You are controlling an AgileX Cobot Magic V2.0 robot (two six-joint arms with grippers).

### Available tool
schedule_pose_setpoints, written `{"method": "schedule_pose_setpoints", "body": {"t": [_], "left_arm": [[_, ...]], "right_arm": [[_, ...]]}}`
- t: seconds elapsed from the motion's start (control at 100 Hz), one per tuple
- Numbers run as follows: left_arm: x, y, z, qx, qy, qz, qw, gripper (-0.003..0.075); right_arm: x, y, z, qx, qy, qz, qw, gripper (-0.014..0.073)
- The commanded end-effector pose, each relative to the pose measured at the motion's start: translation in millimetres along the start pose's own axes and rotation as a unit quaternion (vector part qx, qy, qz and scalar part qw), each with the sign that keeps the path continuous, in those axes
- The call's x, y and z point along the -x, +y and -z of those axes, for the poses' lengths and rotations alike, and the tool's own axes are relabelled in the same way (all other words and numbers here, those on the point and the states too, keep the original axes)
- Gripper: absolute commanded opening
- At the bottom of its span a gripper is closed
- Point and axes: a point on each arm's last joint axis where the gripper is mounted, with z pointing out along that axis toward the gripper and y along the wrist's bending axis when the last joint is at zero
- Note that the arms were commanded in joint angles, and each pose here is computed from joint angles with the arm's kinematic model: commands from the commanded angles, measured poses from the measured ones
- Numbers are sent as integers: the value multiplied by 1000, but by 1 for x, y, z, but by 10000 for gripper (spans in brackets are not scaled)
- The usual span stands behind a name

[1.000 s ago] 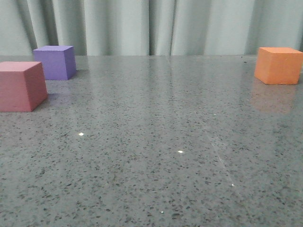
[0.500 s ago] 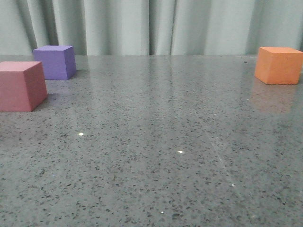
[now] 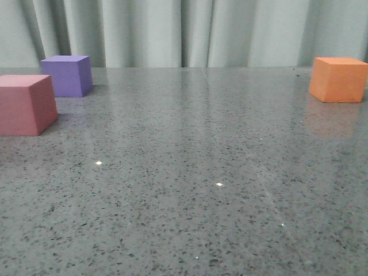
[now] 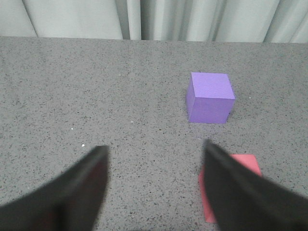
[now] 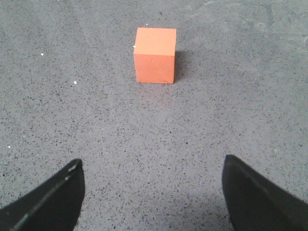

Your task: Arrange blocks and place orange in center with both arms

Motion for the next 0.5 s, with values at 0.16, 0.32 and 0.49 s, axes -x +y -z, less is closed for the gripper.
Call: {"method": "schedule_pose_setpoints", "body": {"t": [0.16, 0.32, 0.49], "left_arm": [[19, -2, 6, -5, -63, 2, 998, 699], [22, -2, 7, -4, -81, 2, 997, 661], [26, -2, 8, -3, -105, 2, 994, 616]], "right_arm": [[18, 2, 5, 8, -58, 0, 998, 590], [33, 4, -8, 5, -24, 0, 1000, 590], [65, 7, -34, 2, 18, -1, 1000, 590]]}}
